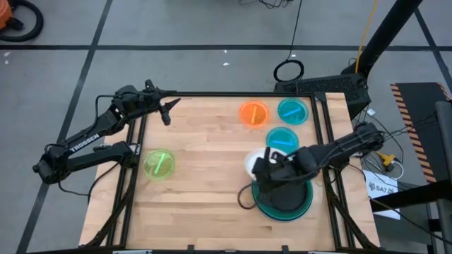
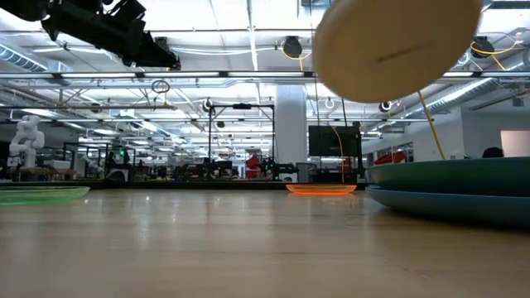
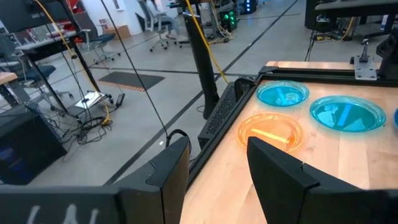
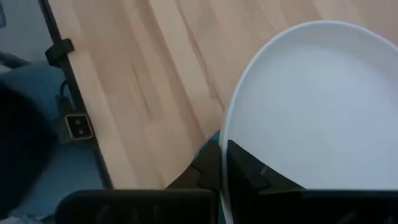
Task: Stack plastic plates
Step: Stack the white plate on top of the black plate
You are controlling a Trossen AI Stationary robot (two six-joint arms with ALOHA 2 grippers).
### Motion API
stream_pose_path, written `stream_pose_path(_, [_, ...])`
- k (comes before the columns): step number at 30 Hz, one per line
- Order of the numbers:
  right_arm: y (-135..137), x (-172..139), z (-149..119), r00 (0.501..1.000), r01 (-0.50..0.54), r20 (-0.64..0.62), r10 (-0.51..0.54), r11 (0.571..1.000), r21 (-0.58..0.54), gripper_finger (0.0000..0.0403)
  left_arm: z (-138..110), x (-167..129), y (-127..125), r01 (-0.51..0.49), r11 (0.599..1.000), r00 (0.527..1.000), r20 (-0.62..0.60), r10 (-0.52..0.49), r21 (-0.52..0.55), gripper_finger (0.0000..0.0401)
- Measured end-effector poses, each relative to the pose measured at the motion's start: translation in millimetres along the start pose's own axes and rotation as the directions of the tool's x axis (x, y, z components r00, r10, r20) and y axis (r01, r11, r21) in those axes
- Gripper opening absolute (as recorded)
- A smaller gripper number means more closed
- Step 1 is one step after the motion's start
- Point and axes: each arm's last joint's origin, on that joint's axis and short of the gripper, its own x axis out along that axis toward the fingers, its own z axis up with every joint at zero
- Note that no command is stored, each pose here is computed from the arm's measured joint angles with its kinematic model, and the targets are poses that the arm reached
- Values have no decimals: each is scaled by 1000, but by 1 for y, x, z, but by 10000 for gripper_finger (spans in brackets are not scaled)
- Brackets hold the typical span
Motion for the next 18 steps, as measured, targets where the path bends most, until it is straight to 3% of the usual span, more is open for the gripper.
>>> stream_pose_path(8, [8, 3, -23, 997, 71, 2, -71, 994, 86, 5, 0, 0, 0, 0, 1000, 1000, 0, 0, 4, 170])
stream_pose_path(18, [8, 36, -64, 981, 177, -120, -155, 962, 207, 5, 0, 0, 0, 0, 1000, 1000, 0, 0, 5, 170])
